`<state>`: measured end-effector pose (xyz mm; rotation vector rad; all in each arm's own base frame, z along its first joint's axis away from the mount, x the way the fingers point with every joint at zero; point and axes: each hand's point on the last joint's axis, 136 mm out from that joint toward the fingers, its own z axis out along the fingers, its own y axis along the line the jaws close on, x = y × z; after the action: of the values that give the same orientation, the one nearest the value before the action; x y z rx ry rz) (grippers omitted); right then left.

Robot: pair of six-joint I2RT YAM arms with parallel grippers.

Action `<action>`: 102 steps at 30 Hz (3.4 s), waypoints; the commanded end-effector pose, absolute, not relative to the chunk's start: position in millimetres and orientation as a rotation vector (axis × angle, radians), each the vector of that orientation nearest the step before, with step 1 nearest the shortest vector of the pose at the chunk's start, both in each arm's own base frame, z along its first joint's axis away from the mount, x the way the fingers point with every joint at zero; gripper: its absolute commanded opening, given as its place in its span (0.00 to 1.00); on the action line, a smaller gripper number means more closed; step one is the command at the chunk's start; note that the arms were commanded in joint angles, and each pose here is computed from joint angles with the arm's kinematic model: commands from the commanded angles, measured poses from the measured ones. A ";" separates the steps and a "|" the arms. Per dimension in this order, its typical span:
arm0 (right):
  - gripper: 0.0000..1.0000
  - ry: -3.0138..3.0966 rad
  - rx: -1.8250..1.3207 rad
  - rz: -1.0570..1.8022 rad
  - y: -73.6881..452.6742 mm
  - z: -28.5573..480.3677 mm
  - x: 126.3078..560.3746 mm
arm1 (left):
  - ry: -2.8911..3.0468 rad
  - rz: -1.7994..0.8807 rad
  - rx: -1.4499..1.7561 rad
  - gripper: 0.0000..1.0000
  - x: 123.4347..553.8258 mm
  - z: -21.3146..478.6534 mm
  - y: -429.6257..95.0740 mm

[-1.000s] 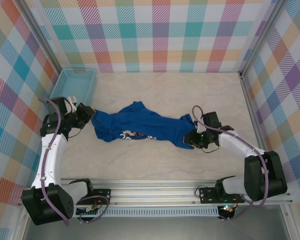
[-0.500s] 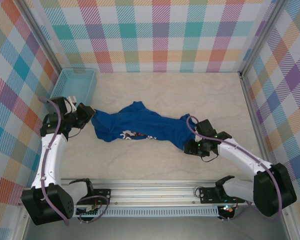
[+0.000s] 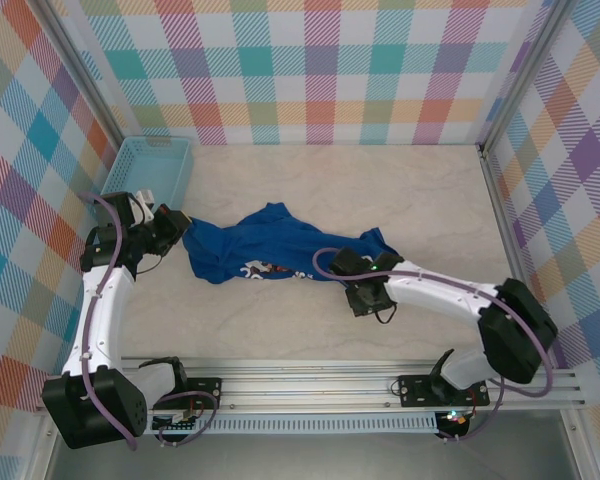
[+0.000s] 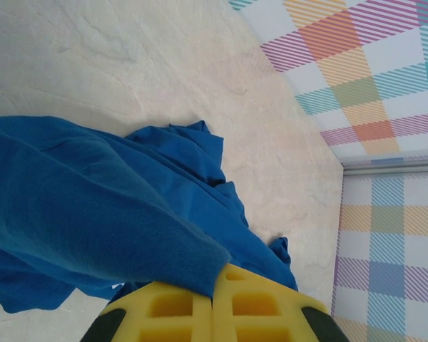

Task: Fold the inside-out t-shirt

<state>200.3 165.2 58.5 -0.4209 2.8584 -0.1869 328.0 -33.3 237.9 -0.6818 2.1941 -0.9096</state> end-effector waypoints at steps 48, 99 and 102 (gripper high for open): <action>0.00 1.975 -0.062 0.117 65.9 416.9 235.4 | 1.706 -0.435 -0.547 0.00 249.3 468.0 19.6; 0.00 2.791 0.213 0.296 85.5 106.5 289.4 | 2.512 -0.858 -0.726 0.00 260.6 111.6 -85.0; 0.00 2.801 0.229 0.221 75.5 100.2 287.8 | 2.501 -0.805 -0.709 0.00 258.1 118.5 -78.6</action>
<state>289.4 82.0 107.7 0.1682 2.7896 0.2520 260.7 -85.3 115.9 -0.7156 2.5175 -0.8603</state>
